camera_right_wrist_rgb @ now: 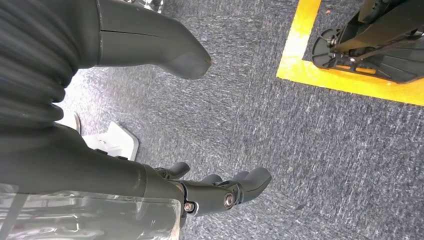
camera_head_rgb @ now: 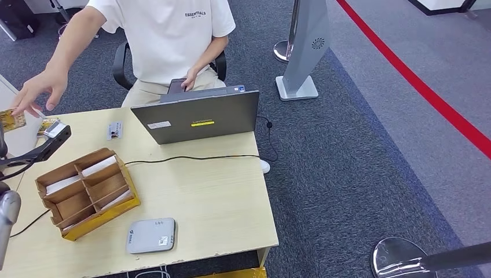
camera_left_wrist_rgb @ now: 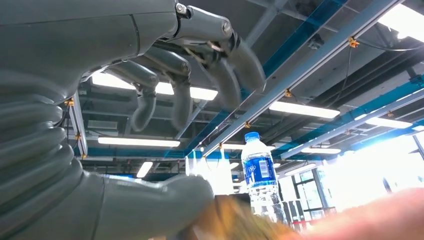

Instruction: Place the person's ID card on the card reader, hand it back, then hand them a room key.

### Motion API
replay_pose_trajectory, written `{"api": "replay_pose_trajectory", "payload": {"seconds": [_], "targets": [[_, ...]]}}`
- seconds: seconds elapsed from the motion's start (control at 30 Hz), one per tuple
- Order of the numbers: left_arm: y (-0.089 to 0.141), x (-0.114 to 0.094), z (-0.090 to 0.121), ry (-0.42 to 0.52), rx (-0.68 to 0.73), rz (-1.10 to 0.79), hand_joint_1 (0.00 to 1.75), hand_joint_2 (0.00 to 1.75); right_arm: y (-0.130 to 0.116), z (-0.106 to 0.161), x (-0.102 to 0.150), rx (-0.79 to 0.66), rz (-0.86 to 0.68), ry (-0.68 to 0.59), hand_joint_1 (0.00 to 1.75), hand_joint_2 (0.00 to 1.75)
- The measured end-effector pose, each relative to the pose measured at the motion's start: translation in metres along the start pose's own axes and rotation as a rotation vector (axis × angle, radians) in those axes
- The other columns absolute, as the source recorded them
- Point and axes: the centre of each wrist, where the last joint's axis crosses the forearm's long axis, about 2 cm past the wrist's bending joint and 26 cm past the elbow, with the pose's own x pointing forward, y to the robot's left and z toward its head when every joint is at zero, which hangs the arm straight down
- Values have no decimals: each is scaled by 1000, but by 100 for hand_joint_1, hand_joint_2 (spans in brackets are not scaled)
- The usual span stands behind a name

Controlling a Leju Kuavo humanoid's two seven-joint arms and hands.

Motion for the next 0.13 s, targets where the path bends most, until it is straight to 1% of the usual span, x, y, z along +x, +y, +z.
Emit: {"api": "replay_pose_trajectory", "payload": {"seconds": [0.13], "targets": [[-1,-2,1,10,-7,4,0,175,0,0,0,1,0,0,0,175]]}}
